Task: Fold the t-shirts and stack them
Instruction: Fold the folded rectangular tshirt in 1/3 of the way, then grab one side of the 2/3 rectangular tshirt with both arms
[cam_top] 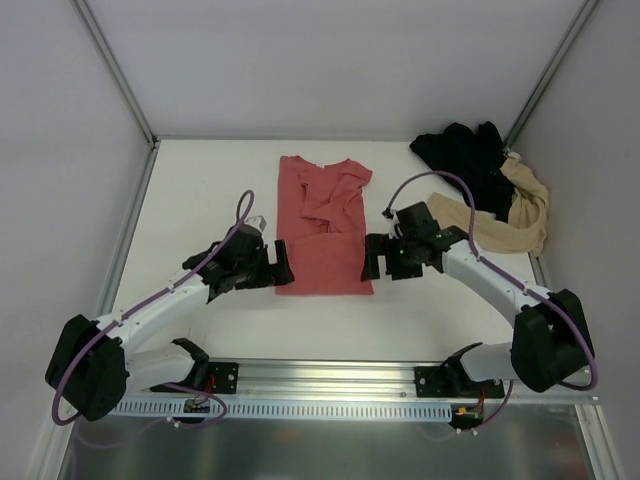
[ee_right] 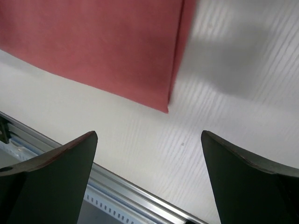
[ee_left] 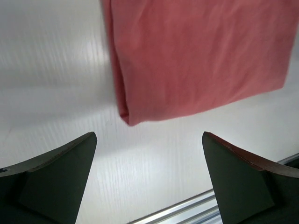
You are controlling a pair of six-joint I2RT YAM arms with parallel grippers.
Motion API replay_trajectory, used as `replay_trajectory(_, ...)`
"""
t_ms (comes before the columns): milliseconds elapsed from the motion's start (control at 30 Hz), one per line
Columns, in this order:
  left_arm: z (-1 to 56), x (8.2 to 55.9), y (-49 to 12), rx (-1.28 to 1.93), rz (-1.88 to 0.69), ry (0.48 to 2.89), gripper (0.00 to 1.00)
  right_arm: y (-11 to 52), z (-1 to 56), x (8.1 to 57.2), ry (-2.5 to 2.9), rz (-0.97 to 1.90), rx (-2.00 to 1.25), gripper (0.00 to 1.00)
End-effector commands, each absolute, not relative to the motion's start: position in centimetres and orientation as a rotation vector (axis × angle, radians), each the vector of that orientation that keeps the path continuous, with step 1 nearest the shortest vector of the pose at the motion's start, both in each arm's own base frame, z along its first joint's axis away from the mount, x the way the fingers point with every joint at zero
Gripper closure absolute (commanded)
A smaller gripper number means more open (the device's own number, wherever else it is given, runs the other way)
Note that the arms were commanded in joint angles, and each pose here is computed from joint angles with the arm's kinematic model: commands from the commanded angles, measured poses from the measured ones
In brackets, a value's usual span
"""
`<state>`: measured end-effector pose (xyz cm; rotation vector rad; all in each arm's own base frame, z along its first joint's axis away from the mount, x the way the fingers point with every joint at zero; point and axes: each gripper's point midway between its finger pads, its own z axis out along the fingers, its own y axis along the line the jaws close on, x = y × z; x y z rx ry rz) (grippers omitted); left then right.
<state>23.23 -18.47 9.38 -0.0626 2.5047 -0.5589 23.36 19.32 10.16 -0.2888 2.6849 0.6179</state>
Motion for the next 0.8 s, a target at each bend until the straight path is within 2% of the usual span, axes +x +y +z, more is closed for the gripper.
replay_trajectory(0, 8.7, 21.8, -19.3, -0.095, -0.683, 2.495, 0.01, 19.6, 8.9, 22.8, 2.661, 0.672, -0.223, 0.00)
replay_trajectory(300, 4.6, 20.6, -18.8, -0.143, -0.714, 2.484, 0.01, 19.9, 6.0, 22.3, 2.688, 0.715, -0.195, 0.00)
replay_trajectory(567, 3.5, 21.1, -19.2, -0.140, -0.717, 2.484, 0.01, 20.3, 3.6, 21.6, 2.721, 0.743, -0.161, 0.01)
replay_trajectory(767, 3.5, 21.8, -19.6, -0.136, -0.732, 2.463, 0.01, 21.0, 2.6, 21.7, 2.722, 0.776, -0.146, 0.06)
